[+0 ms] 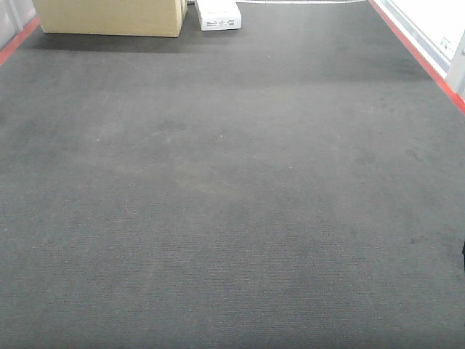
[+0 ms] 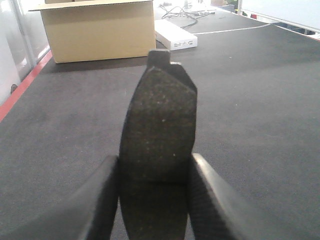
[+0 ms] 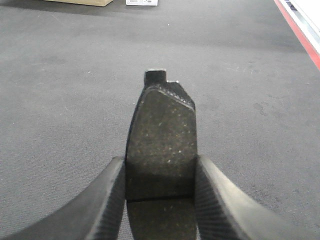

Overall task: Move and align brake pads A on conveyor
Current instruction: 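Approach the conveyor belt holding pads above its surface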

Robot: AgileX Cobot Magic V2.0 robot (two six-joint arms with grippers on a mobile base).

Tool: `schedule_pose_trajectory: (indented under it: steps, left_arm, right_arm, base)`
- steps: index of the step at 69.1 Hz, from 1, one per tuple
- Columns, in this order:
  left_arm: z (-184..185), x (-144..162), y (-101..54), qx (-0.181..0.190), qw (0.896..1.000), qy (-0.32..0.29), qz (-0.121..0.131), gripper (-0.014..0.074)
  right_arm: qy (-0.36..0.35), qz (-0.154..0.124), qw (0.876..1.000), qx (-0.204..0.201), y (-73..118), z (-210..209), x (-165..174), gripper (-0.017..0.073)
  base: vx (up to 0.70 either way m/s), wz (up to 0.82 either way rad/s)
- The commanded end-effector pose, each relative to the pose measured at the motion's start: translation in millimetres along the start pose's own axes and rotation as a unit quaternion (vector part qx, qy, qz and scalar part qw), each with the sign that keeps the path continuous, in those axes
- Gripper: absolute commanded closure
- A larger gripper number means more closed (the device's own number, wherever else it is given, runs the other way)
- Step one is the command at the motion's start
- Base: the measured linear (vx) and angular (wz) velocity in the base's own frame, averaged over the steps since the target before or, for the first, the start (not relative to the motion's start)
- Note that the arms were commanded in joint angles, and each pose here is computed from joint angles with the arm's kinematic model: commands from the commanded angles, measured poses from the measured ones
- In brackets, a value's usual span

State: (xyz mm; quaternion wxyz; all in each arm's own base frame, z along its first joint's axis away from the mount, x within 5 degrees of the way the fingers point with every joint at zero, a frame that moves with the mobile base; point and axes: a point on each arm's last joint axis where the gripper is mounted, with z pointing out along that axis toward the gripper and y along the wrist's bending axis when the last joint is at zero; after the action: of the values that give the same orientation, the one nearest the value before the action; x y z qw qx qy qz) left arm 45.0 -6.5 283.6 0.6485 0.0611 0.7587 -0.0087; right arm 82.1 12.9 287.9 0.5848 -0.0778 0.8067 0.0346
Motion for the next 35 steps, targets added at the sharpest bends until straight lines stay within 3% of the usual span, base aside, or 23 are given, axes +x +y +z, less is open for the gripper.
schedule_pose_trajectory:
  steps: [1, 35]
  left_arm:
    - [-3.1, -17.8, 1.3, -0.003, 0.998, -0.06, -0.006, 0.0552]
    - [-3.1, -17.8, 1.3, -0.003, 0.998, -0.06, -0.006, 0.0552]
  right_arm:
    - [-0.06, -0.006, 0.998, 0.005, -1.1, -4.1, -18.0, 0.0482]
    - [-0.06, -0.006, 0.998, 0.005, -1.1, -4.1, -18.0, 0.0482]
  base:
    - [0.0, -0.01]
    - [0.0, 0.0]
